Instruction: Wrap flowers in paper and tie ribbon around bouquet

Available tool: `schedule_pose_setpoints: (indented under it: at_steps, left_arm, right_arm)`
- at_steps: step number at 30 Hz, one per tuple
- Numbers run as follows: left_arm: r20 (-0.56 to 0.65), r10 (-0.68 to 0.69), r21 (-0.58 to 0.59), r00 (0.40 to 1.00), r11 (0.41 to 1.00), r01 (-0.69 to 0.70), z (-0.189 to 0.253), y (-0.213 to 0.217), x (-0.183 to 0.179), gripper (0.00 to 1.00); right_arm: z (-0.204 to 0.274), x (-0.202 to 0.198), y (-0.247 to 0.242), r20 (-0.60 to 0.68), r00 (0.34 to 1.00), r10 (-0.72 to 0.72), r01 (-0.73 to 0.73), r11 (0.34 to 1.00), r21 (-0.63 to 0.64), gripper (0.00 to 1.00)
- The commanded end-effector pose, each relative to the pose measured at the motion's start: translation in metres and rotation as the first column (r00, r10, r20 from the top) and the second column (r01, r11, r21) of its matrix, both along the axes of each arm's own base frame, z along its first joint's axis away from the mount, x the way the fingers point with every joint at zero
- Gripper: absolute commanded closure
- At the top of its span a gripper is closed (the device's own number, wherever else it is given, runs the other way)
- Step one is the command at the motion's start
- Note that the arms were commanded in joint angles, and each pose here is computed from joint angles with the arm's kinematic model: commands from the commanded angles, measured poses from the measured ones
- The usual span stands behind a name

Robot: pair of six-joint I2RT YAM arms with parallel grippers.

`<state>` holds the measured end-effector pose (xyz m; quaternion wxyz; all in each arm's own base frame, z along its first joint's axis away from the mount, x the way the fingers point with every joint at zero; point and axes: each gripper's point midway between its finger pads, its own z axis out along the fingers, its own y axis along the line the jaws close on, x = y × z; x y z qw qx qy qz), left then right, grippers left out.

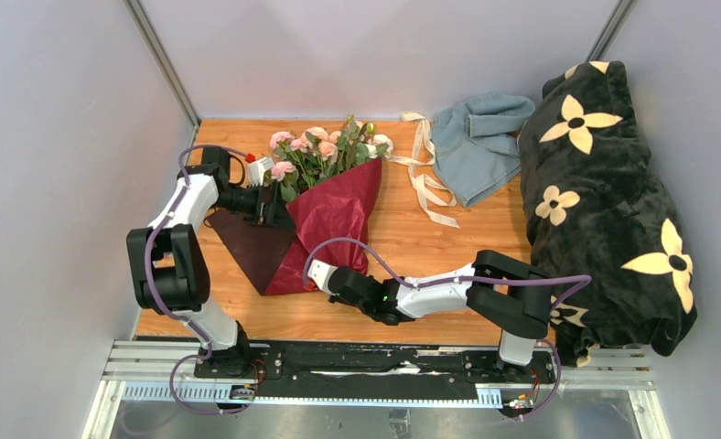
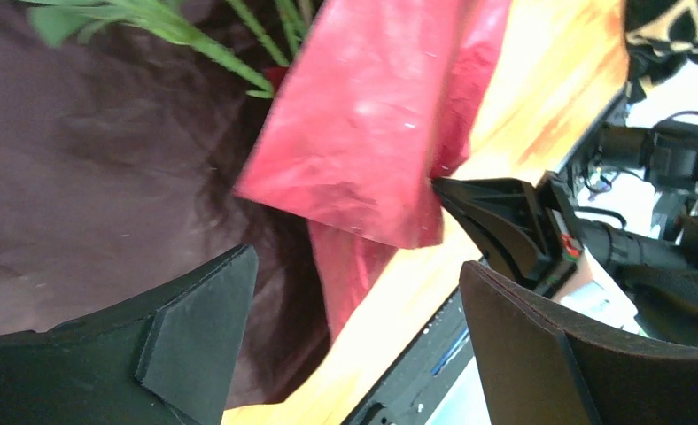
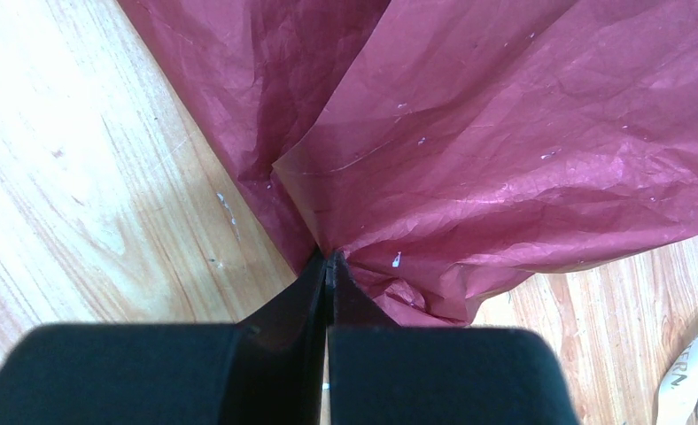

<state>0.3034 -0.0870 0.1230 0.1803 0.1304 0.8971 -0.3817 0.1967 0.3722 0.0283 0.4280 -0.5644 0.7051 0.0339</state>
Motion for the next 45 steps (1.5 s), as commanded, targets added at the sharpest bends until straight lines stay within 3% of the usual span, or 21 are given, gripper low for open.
schedule_pose_setpoints:
  at_steps: [1,7,11,13,15,17,23,27,30,35,38,42,45]
  left_arm:
    - [0.059,-0.081,-0.088,0.995,0.992,0.086,0.027,-0.026,-0.020,0.07]
    - [-0.077,-0.177,-0.079,0.981,0.982,0.171,-0.006,-0.055,-0.030,0.11]
    - [-0.092,-0.179,-0.081,0.980,0.982,0.172,-0.011,-0.055,-0.028,0.19]
    - [-0.075,-0.189,-0.118,0.979,0.977,0.179,-0.003,-0.060,-0.025,0.31]
    - [-0.049,-0.203,-0.158,0.978,0.968,0.193,0.007,-0.067,-0.021,0.50]
    - [-0.034,-0.212,-0.194,0.977,0.960,0.202,0.015,-0.072,-0.020,0.59]
    - [-0.040,-0.220,-0.241,0.975,0.949,0.204,0.020,-0.078,-0.019,1.00]
    - [-0.020,-0.206,-0.174,0.978,0.964,0.199,0.016,-0.069,-0.016,1.00]
    - [-0.004,-0.176,-0.017,0.984,0.984,0.176,-0.002,-0.045,-0.006,1.00]
    - [-0.014,-0.105,0.230,0.994,0.967,0.105,-0.059,-0.004,0.012,1.00]
    - [-0.061,-0.092,0.270,0.994,0.957,0.105,-0.086,0.003,0.012,1.00]
    - [-0.094,-0.072,0.297,0.993,0.950,0.097,-0.110,0.007,0.011,1.00]
    - [-0.084,-0.061,0.330,0.995,0.940,0.086,-0.117,0.013,0.013,1.00]
  right_arm:
    - [-0.017,-0.005,-0.009,-0.031,0.999,0.021,-0.023,0.997,-0.077,1.00]
    - [-0.014,-0.002,-0.008,-0.014,1.000,0.024,-0.025,0.996,-0.089,1.00]
    - [-0.010,-0.002,-0.007,-0.015,1.000,0.027,-0.028,0.997,-0.078,1.00]
    - [-0.011,-0.003,-0.006,-0.021,0.999,0.033,-0.035,0.996,-0.077,1.00]
    - [-0.012,-0.004,-0.005,-0.023,0.999,0.039,-0.040,0.996,-0.083,1.00]
    - [-0.012,-0.003,-0.005,-0.023,0.999,0.039,-0.041,0.995,-0.087,1.00]
    - [-0.010,-0.003,-0.005,-0.017,0.999,0.039,-0.040,0.995,-0.089,1.00]
    - [-0.010,-0.003,-0.008,-0.015,0.999,0.038,-0.040,0.994,-0.098,1.00]
    - [-0.005,-0.003,-0.008,-0.014,0.999,0.048,-0.049,0.994,-0.099,1.00]
    - [0.009,-0.016,0.000,-0.071,0.988,0.140,-0.145,0.986,-0.077,0.73]
    - [0.020,-0.027,0.000,-0.158,0.966,0.203,-0.209,0.978,-0.022,0.57]
    - [0.042,-0.040,-0.010,-0.259,0.925,0.277,-0.272,0.961,0.055,0.51]
    - [0.074,-0.041,-0.013,-0.335,0.878,0.342,-0.286,0.936,0.206,0.50]
